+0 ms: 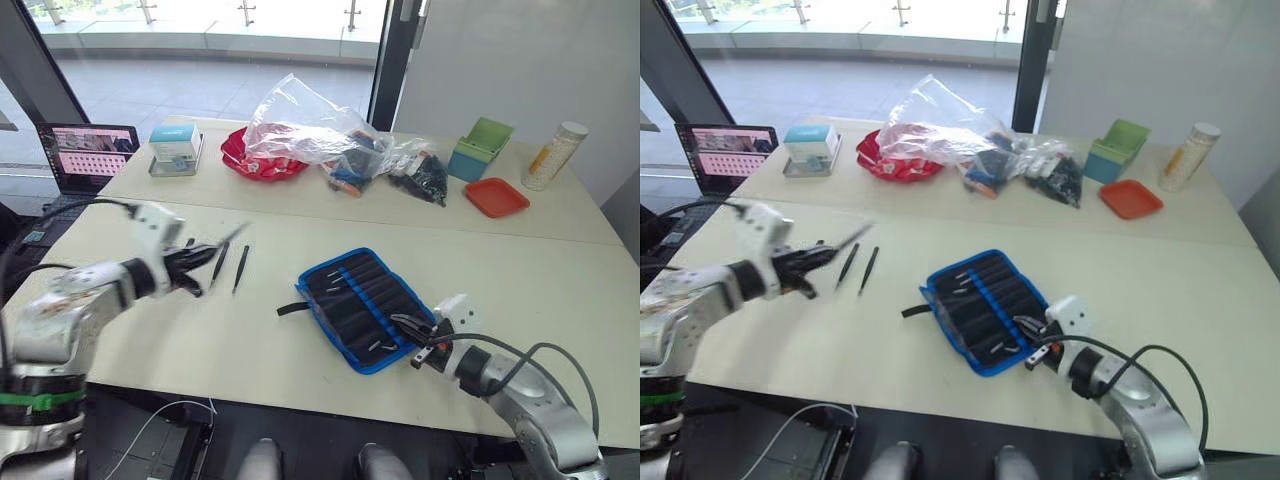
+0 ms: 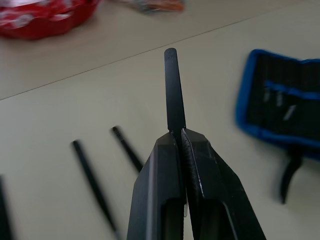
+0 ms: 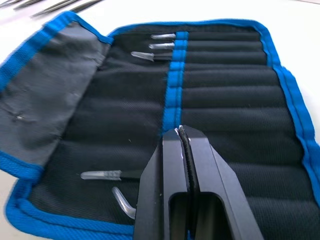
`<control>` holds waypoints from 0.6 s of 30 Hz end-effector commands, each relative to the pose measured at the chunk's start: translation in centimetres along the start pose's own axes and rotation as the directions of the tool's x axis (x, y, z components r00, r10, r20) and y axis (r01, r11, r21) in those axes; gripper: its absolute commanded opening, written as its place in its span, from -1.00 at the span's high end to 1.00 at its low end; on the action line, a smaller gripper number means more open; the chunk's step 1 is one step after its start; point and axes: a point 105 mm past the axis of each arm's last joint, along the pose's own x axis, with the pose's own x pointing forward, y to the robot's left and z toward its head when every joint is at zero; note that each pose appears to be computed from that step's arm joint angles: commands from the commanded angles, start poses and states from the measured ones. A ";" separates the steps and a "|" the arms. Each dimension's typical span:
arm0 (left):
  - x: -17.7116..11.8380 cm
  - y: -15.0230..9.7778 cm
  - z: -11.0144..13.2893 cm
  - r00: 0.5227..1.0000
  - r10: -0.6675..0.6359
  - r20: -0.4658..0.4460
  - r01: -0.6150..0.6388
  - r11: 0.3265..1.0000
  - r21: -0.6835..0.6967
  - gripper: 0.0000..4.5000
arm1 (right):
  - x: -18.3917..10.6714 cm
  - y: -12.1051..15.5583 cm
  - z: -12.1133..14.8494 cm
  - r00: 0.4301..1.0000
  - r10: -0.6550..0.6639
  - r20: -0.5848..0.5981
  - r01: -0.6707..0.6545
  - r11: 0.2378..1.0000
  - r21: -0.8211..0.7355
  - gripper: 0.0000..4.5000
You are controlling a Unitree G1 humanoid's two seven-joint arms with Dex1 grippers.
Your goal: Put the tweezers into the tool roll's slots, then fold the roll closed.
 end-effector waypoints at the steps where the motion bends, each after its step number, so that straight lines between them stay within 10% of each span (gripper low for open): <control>1: 2.2 -3.4 1.8 0.987 -0.157 -0.018 0.157 0.987 0.013 1.00 | -0.1 -0.2 0.2 0.999 -0.032 0.026 0.033 0.999 -0.025 0.98; 18: 5.2 -7.2 -3.3 0.882 -0.305 -0.358 0.322 0.947 -0.012 1.00 | 1.0 0.4 -1.1 0.996 -0.077 -0.048 0.078 0.997 0.003 0.98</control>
